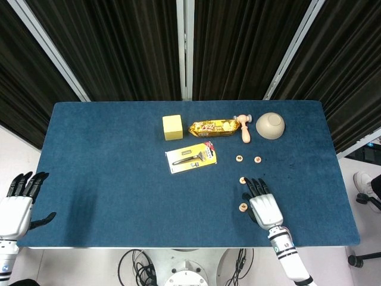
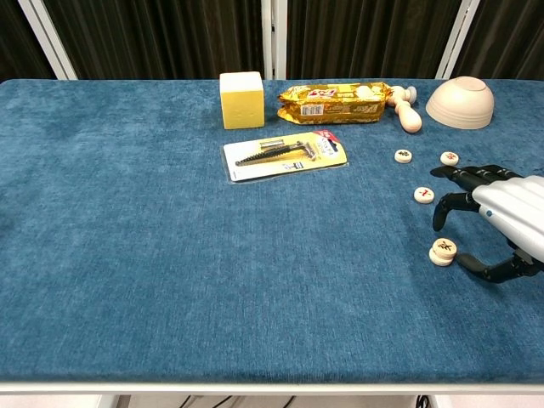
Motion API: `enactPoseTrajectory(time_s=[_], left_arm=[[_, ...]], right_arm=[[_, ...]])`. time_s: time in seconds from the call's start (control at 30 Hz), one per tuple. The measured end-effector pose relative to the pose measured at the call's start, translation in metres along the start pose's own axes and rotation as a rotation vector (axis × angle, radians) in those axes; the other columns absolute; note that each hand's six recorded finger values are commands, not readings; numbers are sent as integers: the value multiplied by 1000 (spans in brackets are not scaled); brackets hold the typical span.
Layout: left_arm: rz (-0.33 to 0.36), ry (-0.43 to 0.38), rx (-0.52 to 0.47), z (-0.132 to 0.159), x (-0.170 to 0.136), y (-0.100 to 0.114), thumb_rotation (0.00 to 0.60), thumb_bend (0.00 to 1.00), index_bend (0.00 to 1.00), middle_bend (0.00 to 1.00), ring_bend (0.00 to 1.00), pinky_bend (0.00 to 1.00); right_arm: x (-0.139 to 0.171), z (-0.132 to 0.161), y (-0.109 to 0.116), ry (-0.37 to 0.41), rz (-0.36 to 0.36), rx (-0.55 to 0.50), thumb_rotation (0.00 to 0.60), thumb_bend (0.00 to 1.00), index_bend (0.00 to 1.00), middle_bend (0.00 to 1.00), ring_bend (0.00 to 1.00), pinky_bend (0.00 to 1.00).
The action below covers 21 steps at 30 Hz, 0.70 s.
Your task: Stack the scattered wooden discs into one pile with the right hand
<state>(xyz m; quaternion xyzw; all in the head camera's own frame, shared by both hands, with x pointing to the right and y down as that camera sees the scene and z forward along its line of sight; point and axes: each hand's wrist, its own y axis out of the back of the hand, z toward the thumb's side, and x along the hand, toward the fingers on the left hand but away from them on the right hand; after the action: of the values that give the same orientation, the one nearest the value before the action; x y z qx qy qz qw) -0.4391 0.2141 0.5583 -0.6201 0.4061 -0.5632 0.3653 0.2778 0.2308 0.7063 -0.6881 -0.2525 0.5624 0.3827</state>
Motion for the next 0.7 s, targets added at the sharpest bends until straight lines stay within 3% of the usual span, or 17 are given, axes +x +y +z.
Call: enactPoseTrajectory(time_s=[0.7], left_arm=[[-8, -3, -4, 0, 0, -1, 600, 126, 100, 87, 0, 0]], right_arm=[[7, 4, -1, 23, 19, -1, 600, 327, 406, 6, 0, 0]])
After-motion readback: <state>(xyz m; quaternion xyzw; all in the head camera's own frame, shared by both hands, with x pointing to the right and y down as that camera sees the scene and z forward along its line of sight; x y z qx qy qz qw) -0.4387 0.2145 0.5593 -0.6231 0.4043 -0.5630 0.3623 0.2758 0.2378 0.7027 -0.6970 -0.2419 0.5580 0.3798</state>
